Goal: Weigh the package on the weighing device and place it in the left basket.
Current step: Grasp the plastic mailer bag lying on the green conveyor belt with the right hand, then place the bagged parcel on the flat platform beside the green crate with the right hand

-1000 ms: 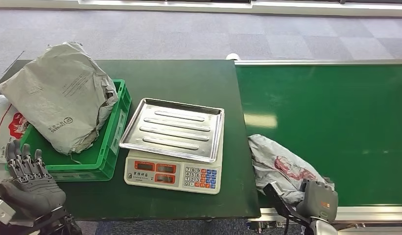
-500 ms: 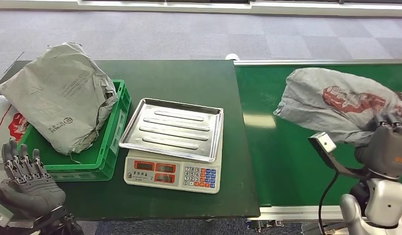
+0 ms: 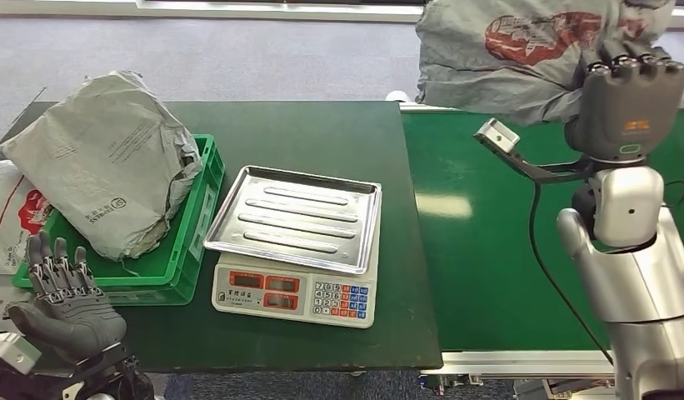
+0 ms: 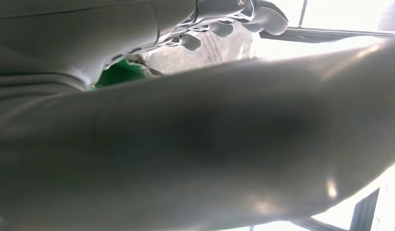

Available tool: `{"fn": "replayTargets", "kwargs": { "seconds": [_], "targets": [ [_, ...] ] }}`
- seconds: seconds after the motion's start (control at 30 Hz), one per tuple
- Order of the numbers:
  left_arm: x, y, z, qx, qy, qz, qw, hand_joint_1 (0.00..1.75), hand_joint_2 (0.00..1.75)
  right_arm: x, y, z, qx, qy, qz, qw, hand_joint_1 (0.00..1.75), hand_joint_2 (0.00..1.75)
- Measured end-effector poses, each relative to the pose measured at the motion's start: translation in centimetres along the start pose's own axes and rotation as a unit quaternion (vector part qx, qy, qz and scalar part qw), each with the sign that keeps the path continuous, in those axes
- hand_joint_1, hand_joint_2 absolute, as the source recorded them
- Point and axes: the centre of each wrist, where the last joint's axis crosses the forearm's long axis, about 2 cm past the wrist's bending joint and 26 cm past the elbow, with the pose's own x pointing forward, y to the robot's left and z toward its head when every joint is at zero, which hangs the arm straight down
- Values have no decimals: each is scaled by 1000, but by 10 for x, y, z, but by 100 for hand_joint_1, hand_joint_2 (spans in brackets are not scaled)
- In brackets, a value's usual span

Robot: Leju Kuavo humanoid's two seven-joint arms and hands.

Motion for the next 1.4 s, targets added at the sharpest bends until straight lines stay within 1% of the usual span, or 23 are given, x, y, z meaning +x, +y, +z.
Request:
{"fn": "replayTargets", "kwargs": {
  "seconds": [0.07,0.13,0.2,0.3,0.33,0.4,0.47,0.53,0.6,0.7,0.8,0.87,0.97,1.07,1.1,1.2,1.23,1.3,1.4],
  "targets": [
    [-1,-1,-1,-2,1,1,1000,0,0,13,4,-8,5,-23,-25,999,175,175],
    [-3,-4,-3,-7,2,7,1000,0,0,38,11,-14,14,-48,-77,996,175,175],
    [-4,-9,-6,-13,2,14,1000,0,0,77,18,-12,26,-65,-149,986,175,175],
    [-6,-16,-11,-24,1,21,999,0,0,140,22,6,44,-80,-251,964,175,175],
    [-6,-18,-12,-27,1,23,999,0,0,157,21,12,50,-84,-274,957,175,175],
    [-7,-21,-14,-31,2,24,999,0,0,181,19,20,62,-92,-302,947,175,175],
    [-8,-21,-14,-31,4,23,999,0,0,195,18,24,72,-96,-317,941,175,175],
    [-9,-21,-15,-32,5,23,999,0,0,203,18,28,83,-97,-333,934,175,175],
    [-10,-22,-17,-34,6,23,999,0,0,213,17,38,104,-87,-371,918,175,175],
    [-11,-23,-18,-36,11,23,999,0,0,234,16,72,150,-60,-438,884,175,175],
    [-11,-23,-18,-38,15,24,999,0,0,249,11,105,189,-43,-475,859,175,175],
    [-12,-24,-17,-43,19,26,999,0,0,257,7,122,207,-32,-493,844,175,175],
    [-13,-27,-16,-51,27,29,998,0,0,263,1,140,225,-14,-510,830,175,175],
    [-13,-30,-15,-56,34,29,997,0,0,264,-5,155,239,4,-513,825,175,175],
    [-13,-31,-16,-58,36,29,997,0,0,264,-7,160,243,12,-512,824,150,175],
    [-13,-33,-17,-67,42,26,997,0,0,260,-10,175,253,38,-508,822,19,175],
    [-13,-34,-17,-70,43,25,996,0,0,257,-11,181,257,47,-506,822,0,175],
    [-13,-35,-16,-76,45,22,996,0,0,252,-13,193,260,65,-499,824,0,175],
    [-14,-37,-14,-84,46,16,995,0,0,242,-19,209,259,86,-476,836,0,175]
  ]
}}
